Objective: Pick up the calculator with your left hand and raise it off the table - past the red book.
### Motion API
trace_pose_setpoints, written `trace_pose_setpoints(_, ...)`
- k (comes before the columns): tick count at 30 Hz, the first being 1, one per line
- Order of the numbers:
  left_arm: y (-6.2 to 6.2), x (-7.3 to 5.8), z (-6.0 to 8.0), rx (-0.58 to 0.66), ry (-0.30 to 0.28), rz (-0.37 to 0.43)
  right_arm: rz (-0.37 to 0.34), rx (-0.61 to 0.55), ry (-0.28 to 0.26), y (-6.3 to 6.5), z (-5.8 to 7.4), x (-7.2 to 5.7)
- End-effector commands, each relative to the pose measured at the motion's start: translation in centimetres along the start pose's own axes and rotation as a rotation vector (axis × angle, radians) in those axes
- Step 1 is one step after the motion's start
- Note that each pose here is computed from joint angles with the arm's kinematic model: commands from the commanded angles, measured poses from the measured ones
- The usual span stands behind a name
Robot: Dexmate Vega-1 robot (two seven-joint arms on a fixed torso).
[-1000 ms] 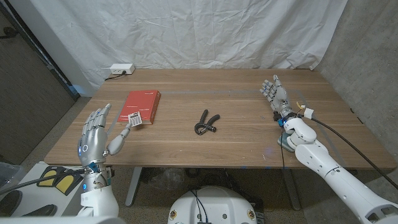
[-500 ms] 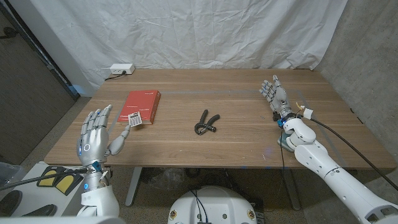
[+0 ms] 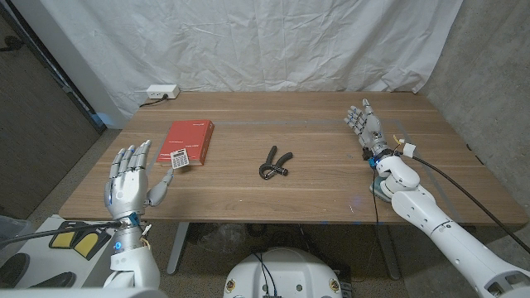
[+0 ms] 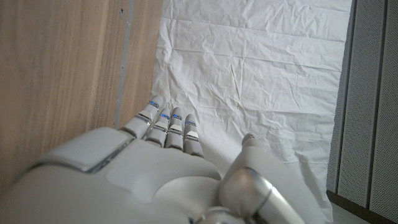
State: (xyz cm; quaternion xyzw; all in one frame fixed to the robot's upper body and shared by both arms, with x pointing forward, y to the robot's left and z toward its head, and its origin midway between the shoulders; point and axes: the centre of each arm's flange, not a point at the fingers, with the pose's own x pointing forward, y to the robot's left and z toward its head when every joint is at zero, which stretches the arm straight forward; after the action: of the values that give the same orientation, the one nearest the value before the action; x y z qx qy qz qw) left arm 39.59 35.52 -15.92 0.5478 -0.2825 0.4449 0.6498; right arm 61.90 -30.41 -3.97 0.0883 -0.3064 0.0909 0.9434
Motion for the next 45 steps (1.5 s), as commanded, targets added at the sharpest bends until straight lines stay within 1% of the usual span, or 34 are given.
trace_pose_setpoints(1, -0.6, 0.3, 0.2, 0.056, 0.019, -0.057, 0.006, 0.012, -0.001, -0.3, 0.1, 0.2)
trace_pose_setpoints(3, -0.8, 0.2, 0.3, 0.072, 0.019, -0.072, 0.003, 0.008, -0.001, -0.4, 0.3, 0.1)
trace_pose_setpoints(4, -1.1, 0.2, 0.2, 0.060, 0.026, -0.074, 0.001, 0.008, -0.001, -0.5, 0.3, 0.1)
trace_pose_setpoints(6, -1.3, 0.3, 0.0, 0.028, 0.056, -0.105, 0.000, 0.003, -0.003, -0.6, 0.5, 0.1)
trace_pose_setpoints(7, -1.5, 0.5, -0.1, 0.056, 0.071, -0.128, 0.001, 0.003, -0.005, -0.6, 0.6, 0.1)
trace_pose_setpoints(8, -1.8, 0.3, -0.2, 0.053, 0.069, -0.102, 0.001, 0.002, -0.006, -0.7, 0.7, 0.1)
trace_pose_setpoints(9, -1.9, 0.4, -0.2, 0.038, 0.072, -0.120, 0.000, 0.000, -0.007, -0.7, 0.8, 0.1)
trace_pose_setpoints(11, -2.1, 0.3, -0.1, 0.058, 0.060, -0.099, 0.000, -0.001, -0.009, -0.7, 0.9, 0.1)
trace_pose_setpoints(13, -2.3, 0.3, 0.0, 0.052, 0.058, -0.100, -0.001, -0.004, -0.010, -0.8, 1.0, 0.0)
trace_pose_setpoints(14, -2.5, 0.2, 0.0, 0.065, 0.054, -0.087, -0.001, -0.004, -0.010, -0.8, 1.0, 0.0)
trace_pose_setpoints(15, -2.5, 0.3, 0.0, 0.069, 0.058, -0.096, -0.001, -0.003, -0.010, -0.8, 1.0, 0.0)
trace_pose_setpoints(16, -2.7, 0.3, 0.1, 0.064, 0.074, -0.092, -0.001, -0.002, -0.012, -0.7, 1.0, 0.0)
trace_pose_setpoints(17, -3.0, 0.1, 0.0, 0.058, 0.085, -0.061, -0.001, -0.002, -0.012, -0.7, 1.0, 0.0)
trace_pose_setpoints(18, -3.0, 0.2, 0.0, 0.049, 0.084, -0.070, 0.000, -0.002, -0.013, -0.7, 1.0, 0.0)
trace_pose_setpoints(19, -3.0, 0.4, 0.0, 0.055, 0.103, -0.101, 0.000, 0.000, -0.014, -0.7, 1.0, -0.1)
trace_pose_setpoints(20, -3.1, 0.3, 0.1, 0.074, 0.088, -0.087, 0.000, 0.003, -0.016, -0.7, 1.0, -0.1)
trace_pose_setpoints(22, -3.3, 0.3, 0.1, 0.072, 0.085, -0.098, -0.001, 0.004, -0.019, -0.7, 1.0, -0.1)
trace_pose_setpoints(23, -3.4, 0.3, 0.2, 0.088, 0.073, -0.084, -0.001, 0.004, -0.019, -0.7, 1.1, -0.2)
trace_pose_setpoints(25, -3.5, 0.3, 0.4, 0.100, 0.072, -0.081, -0.001, 0.003, -0.020, -0.7, 1.1, -0.2)
trace_pose_setpoints(26, -3.6, 0.2, 0.5, 0.104, 0.066, -0.059, -0.001, 0.002, -0.020, -0.7, 1.1, -0.2)
trace_pose_setpoints(28, -3.6, 0.4, 0.5, 0.096, 0.068, -0.075, -0.002, 0.000, -0.020, -0.7, 1.2, -0.3)
trace_pose_setpoints(32, -3.9, 0.5, 0.5, 0.116, 0.072, -0.068, -0.003, -0.001, -0.017, -0.6, 1.2, -0.3)
trace_pose_setpoints(33, -4.0, 0.5, 0.5, 0.109, 0.076, -0.070, -0.004, -0.001, -0.016, -0.6, 1.2, -0.4)
trace_pose_setpoints(35, -4.2, 0.8, 0.7, 0.145, 0.094, -0.095, -0.004, -0.001, -0.013, -0.6, 1.2, -0.4)
trace_pose_setpoints(39, -4.7, 1.5, 1.2, 0.187, 0.100, -0.126, -0.004, 0.000, -0.007, -0.6, 1.0, -0.2)
trace_pose_setpoints(40, -4.7, 1.7, 1.3, 0.177, 0.101, -0.157, -0.003, -0.001, -0.005, -0.6, 1.0, -0.2)
trace_pose_setpoints(42, -5.0, 2.0, 1.4, 0.175, 0.102, -0.160, -0.003, -0.001, -0.001, -0.6, 0.9, -0.2)
trace_pose_setpoints(44, -5.1, 2.4, 1.3, 0.158, 0.116, -0.201, -0.003, 0.002, 0.001, -0.6, 0.8, -0.1)
trace_pose_setpoints(45, -5.2, 2.4, 1.4, 0.177, 0.102, -0.178, -0.003, 0.002, 0.003, -0.7, 0.7, -0.1)
